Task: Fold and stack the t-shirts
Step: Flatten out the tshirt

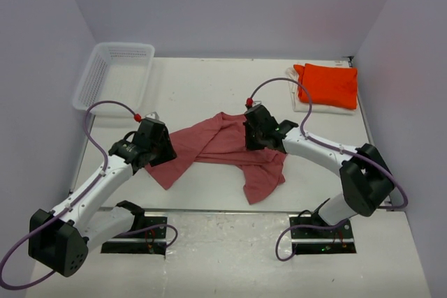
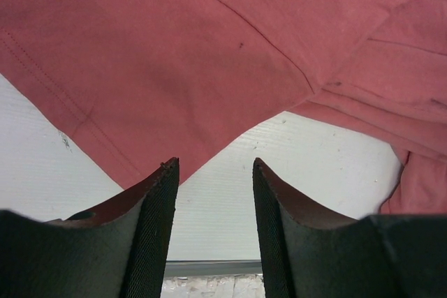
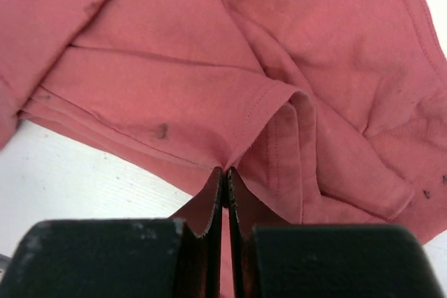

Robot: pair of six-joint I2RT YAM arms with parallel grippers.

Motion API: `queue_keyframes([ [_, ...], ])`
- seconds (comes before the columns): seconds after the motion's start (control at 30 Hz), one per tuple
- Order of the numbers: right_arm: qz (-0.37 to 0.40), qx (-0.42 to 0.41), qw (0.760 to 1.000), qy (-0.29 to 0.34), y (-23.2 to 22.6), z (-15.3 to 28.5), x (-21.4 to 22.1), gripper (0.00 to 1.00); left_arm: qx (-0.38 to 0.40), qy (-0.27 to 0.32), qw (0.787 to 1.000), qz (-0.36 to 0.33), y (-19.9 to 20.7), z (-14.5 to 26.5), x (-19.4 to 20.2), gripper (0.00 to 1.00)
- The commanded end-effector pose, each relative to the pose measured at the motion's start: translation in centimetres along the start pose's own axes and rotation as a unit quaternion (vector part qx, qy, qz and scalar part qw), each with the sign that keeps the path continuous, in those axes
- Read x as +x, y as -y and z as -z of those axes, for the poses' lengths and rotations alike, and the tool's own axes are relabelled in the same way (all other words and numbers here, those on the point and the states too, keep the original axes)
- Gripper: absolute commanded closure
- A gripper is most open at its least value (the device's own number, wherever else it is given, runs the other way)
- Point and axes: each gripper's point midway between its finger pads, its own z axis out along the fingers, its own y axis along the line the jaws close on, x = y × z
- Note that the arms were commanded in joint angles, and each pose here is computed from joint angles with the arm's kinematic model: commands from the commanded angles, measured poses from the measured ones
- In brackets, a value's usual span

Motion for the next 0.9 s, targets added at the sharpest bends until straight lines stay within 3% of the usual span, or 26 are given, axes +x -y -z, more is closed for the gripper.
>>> queue_keyframes([
  [0.0,0.005,-0.010,0.999,0.042,-1.1,2.0,-3.2,1.00,-0.007,0.005,1.000,-0.009,0.0,-0.2,-0.3,0.51],
  [0.4,0.043,-0.051,0.992,0.109,-4.1,7.3,-9.5,1.00,-0.009,0.014,1.000,-0.007,-0.1,0.2,-0.7,0.50],
  [0.5,0.053,-0.053,0.989,0.129,-4.8,8.4,-11.6,1.00,-0.013,0.012,1.000,-0.009,-0.2,0.2,-0.6,0.45],
  [0.67,0.048,-0.028,0.988,0.143,-4.4,8.5,-13.5,1.00,-0.022,0.015,1.000,-0.015,-0.4,0.4,-1.0,0.38],
  [0.87,0.031,-0.014,0.988,0.152,-3.6,8.5,-15.5,1.00,-0.026,-0.015,0.999,-0.038,-0.2,-0.6,-0.3,0.38],
])
